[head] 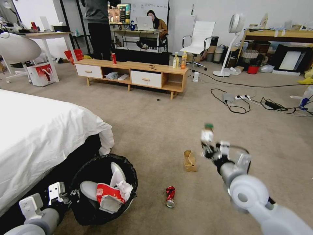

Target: Pick up the trash bin and place the garbage on the floor into it.

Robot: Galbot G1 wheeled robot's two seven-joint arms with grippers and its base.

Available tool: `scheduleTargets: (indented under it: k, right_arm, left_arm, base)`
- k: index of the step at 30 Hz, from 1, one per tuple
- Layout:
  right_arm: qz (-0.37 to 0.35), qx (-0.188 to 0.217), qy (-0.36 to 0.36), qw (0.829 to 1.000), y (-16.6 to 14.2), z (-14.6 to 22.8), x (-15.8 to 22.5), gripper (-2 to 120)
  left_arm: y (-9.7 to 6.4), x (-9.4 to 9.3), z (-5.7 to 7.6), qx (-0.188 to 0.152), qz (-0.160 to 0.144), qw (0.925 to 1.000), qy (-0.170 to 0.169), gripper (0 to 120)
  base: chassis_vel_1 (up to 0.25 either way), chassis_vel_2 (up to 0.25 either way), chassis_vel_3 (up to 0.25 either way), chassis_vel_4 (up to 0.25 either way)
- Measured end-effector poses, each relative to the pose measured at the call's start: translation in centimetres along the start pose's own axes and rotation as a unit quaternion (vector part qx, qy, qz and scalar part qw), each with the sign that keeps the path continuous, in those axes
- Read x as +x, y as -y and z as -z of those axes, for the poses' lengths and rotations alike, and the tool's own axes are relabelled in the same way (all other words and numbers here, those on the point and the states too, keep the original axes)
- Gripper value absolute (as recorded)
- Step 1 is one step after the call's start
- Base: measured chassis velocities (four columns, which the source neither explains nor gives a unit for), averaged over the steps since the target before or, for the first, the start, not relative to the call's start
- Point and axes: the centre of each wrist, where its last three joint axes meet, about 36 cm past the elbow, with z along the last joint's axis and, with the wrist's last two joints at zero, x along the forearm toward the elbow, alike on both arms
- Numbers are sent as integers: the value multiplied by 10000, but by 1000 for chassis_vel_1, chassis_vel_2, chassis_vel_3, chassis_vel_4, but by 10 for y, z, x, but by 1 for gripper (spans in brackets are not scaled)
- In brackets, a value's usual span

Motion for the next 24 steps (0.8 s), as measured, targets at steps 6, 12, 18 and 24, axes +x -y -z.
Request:
scheduleTargets:
  k: [6,12,18,24]
  right_arm:
    - [772,28,196,9968,-29,21,18,22]
    - [1444,-43,189,9893,-58,32,24,22]
    - [2217,-145,-108,9749,-96,31,20,22]
    - [2866,134,-890,9538,-146,7,8,22]
  left_arm:
    - [4,-3,5,-30,-98,9999,-8,1]
    - [6,-5,6,-40,-150,9999,-32,1]
    - [8,-4,7,-62,-186,9998,-31,1]
    - [12,-2,9,-90,-230,9997,-1,1]
  base:
    - [0,0,0,0]
    - [0,0,0,0]
    - [0,0,0,0]
    - [0,0,0,0]
